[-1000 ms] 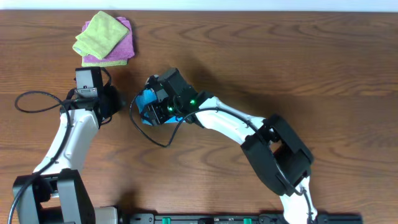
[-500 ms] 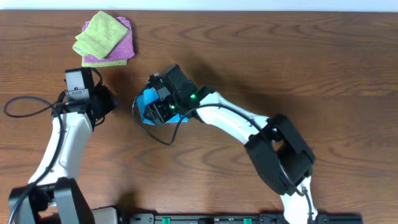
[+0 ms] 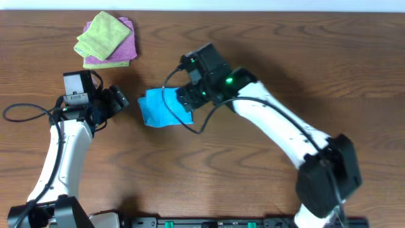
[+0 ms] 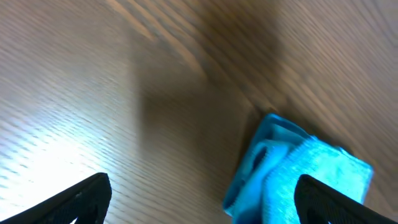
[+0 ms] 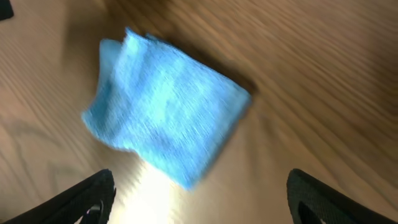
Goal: Fold the cloth
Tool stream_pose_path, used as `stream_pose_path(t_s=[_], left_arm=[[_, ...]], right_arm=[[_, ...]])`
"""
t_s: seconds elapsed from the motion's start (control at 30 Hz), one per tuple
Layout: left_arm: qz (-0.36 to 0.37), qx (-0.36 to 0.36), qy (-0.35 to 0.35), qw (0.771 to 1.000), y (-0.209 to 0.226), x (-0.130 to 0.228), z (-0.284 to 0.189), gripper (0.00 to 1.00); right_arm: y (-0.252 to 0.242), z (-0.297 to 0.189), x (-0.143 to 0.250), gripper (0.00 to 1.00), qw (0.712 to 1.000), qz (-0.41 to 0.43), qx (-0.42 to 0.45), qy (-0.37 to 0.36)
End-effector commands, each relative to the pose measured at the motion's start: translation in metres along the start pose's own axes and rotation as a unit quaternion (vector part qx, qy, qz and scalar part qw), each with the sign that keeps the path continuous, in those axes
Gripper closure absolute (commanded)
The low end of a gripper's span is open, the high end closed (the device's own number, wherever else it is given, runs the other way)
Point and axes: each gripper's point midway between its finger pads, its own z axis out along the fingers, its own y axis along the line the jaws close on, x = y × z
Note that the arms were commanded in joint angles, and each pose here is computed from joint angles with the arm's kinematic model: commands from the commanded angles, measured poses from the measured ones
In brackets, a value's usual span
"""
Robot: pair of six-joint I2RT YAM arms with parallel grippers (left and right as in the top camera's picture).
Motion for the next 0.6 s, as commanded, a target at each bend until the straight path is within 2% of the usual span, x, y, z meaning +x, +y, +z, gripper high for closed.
stream_pose_path(t_s=[0.0, 0.13, 0.2, 0.37, 0.57], left_arm=[[0.003, 0.055, 0.012, 0.998, -0.021, 0.0, -0.009, 0.05], [0.004, 0.081, 0.027, 0.996, -0.029, 0.005, -0.01, 0.05], [0.003, 0.085, 0.033, 0.996, -0.031, 0.008, -0.011, 0.05], [-0.004, 0.085, 0.052, 0.995, -0.029, 0.016, -0.011, 0.05], [-0.014, 0.123, 0.076, 0.989, -0.042, 0.024, -0.015, 0.05]], right_arm=[[-0.016, -0.04, -0.007, 0.17, 0.999, -0.022, 0.031, -0.021], [-0.048, -0.067, 0.026, 0.29, 0.999, 0.012, 0.051, 0.015], [-0.06, -0.078, 0.041, 0.32, 0.998, 0.032, 0.052, 0.018], [-0.08, -0.117, 0.076, 0.31, 0.995, 0.061, 0.072, -0.029], [-0.091, -0.156, 0.127, 0.26, 0.982, 0.123, 0.1, -0.105]])
